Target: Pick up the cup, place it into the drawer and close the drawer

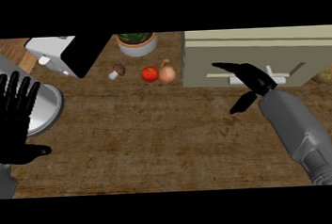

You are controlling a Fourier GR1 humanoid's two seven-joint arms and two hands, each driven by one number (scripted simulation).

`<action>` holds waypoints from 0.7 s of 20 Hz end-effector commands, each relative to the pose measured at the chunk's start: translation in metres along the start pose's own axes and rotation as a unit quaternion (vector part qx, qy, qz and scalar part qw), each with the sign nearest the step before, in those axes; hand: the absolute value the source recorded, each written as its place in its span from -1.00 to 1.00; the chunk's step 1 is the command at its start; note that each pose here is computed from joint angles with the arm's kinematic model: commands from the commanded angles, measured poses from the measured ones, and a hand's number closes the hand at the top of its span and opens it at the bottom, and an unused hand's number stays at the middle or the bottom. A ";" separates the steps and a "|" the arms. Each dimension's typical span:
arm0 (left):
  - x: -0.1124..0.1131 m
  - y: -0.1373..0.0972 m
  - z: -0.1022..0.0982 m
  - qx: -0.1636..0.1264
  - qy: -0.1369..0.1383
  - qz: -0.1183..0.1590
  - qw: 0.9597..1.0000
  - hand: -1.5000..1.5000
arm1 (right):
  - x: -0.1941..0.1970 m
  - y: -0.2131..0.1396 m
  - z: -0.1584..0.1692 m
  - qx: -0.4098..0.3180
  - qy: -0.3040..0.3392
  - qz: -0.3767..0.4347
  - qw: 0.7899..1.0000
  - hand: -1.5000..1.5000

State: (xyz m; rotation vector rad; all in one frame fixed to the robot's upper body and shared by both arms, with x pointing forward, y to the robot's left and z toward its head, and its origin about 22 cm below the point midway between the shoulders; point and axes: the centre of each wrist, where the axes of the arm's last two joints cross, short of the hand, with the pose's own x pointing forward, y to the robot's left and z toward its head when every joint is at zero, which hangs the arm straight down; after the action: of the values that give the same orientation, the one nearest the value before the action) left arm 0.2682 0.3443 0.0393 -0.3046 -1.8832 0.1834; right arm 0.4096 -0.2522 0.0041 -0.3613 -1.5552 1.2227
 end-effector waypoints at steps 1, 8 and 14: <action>-0.010 -0.017 0.007 -0.011 0.004 0.002 1.000 -1.00 | -0.013 -0.029 0.003 -0.001 0.031 -0.008 0.999 -1.00; -0.005 -0.001 0.006 -0.029 0.002 -0.005 1.000 -1.00 | -0.014 -0.060 0.003 -0.013 0.056 -0.008 0.998 -1.00; -0.013 -0.004 0.003 -0.014 -0.007 -0.013 1.000 -1.00 | -0.020 -0.064 0.008 -0.008 0.051 -0.014 0.999 -1.00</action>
State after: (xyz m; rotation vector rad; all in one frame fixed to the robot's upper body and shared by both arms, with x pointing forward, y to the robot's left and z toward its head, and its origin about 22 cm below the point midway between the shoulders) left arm 0.2714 0.3338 0.0330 -0.3197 -1.8898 0.1456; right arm 0.4209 -0.2780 0.0166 -0.2385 -1.5042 1.2141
